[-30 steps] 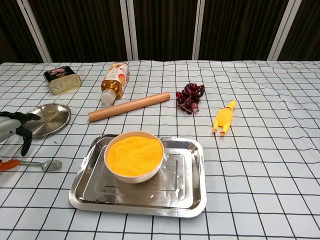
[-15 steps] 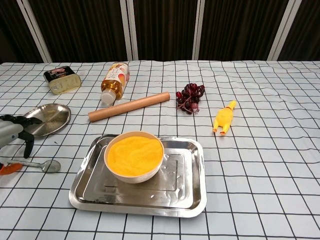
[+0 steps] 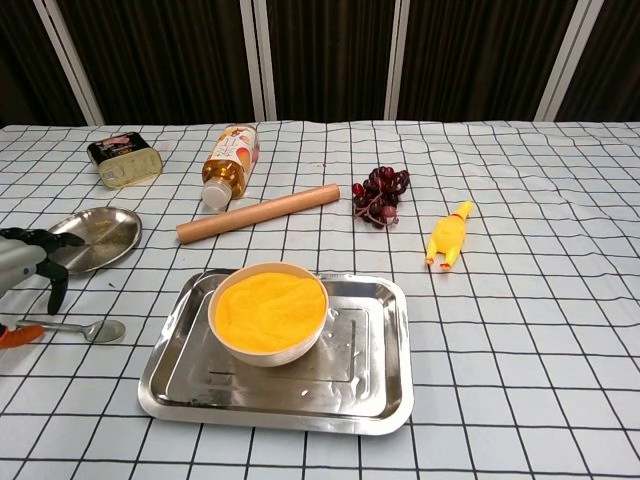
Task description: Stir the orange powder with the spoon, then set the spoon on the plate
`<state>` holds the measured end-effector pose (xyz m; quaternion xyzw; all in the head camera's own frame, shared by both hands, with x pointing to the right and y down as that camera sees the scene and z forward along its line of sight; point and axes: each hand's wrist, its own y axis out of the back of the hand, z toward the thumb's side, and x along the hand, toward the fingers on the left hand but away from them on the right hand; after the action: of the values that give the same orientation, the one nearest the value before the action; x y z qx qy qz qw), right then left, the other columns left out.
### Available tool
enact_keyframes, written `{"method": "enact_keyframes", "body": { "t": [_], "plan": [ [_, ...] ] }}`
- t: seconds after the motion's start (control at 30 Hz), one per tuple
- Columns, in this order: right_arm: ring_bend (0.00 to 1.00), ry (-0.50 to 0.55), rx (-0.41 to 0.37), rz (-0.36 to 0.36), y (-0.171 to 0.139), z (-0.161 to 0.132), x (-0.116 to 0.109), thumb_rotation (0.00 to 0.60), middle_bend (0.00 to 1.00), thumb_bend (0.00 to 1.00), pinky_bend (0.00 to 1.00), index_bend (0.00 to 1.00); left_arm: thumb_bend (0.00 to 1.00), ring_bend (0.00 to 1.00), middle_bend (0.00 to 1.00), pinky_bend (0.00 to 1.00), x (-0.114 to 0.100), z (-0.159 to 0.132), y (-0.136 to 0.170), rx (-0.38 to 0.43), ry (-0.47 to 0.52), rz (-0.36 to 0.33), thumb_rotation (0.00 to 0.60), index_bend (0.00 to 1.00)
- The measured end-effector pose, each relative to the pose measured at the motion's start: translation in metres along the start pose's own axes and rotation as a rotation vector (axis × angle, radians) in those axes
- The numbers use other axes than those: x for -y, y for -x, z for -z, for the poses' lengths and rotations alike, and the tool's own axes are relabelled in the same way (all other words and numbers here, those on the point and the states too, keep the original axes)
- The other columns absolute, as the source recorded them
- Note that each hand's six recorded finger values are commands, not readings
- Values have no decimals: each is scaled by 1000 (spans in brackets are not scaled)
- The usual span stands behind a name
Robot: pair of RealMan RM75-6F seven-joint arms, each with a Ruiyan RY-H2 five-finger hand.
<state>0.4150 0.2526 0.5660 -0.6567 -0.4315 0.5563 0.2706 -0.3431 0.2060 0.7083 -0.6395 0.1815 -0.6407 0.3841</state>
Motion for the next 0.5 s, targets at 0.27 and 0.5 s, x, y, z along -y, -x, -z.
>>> {"method": "enact_keyframes", "body": {
  "t": [0.27,0.5],
  "plan": [
    [0,0,1,-1,0,1,0,600,0,317,0,0,479,0,0,0,3,0,-1,-6,-3,7,600,495],
    [0,0,2,-2,0,0,0,600,0,317,0,0,501,0,0,0,5,-2,-2,0,-4,12,600,541]
  ]
}}
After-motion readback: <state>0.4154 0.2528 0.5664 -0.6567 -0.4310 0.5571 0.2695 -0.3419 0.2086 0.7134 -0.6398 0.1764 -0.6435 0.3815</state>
